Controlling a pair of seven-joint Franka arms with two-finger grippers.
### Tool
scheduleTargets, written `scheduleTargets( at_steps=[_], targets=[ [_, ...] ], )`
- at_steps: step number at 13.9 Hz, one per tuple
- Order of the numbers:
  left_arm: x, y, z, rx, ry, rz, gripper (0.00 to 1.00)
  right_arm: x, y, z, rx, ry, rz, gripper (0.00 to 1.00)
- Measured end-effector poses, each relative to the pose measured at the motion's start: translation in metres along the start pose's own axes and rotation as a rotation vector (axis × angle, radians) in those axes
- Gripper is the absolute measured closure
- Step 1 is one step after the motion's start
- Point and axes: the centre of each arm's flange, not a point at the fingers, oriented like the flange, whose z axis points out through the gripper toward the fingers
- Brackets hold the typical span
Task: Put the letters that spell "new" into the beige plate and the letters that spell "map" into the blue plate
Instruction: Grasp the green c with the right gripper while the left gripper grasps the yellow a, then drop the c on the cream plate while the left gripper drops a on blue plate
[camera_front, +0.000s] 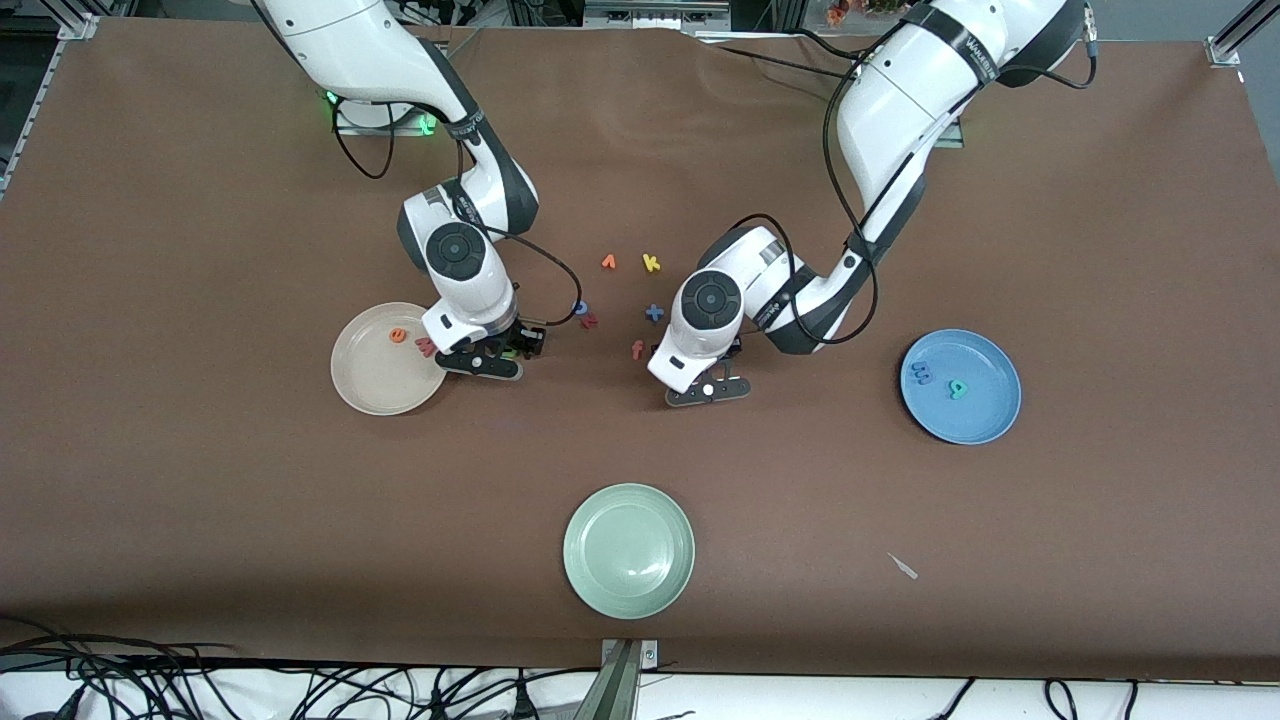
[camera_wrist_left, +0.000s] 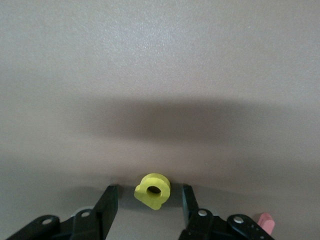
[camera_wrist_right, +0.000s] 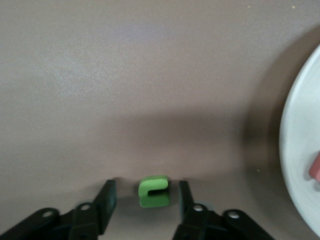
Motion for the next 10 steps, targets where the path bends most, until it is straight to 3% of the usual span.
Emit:
scheduleTargets(
  at_steps=[2, 3, 5, 8, 10],
  targets=[
    [0.000, 0.001, -0.001, -0.004, 0.002, 0.001, 0.53, 0.000, 0.000, 0.000, 0.001, 0.002, -0.001, 0.54],
    [0.000, 0.002, -0.001, -0.003, 0.002, 0.001, 0.53, -0.001, 0.001, 0.001, 0.004, 0.005, -0.001, 0.54],
    [0.000, 0.003, -0.002, -0.006, 0.004, 0.002, 0.67, -0.003, 0.003, 0.005, 0.013, 0.017, -0.003, 0.58],
    [0.000, 0.003, -0.002, -0.005, 0.005, 0.004, 0.68, -0.004, 0.005, 0.003, 0.020, 0.028, -0.023, 0.71],
    [0.002, 0.002, -0.002, -0.004, 0.005, 0.009, 0.68, 0.001, 0.011, 0.003, 0.011, 0.028, -0.056, 0.73]
  ],
)
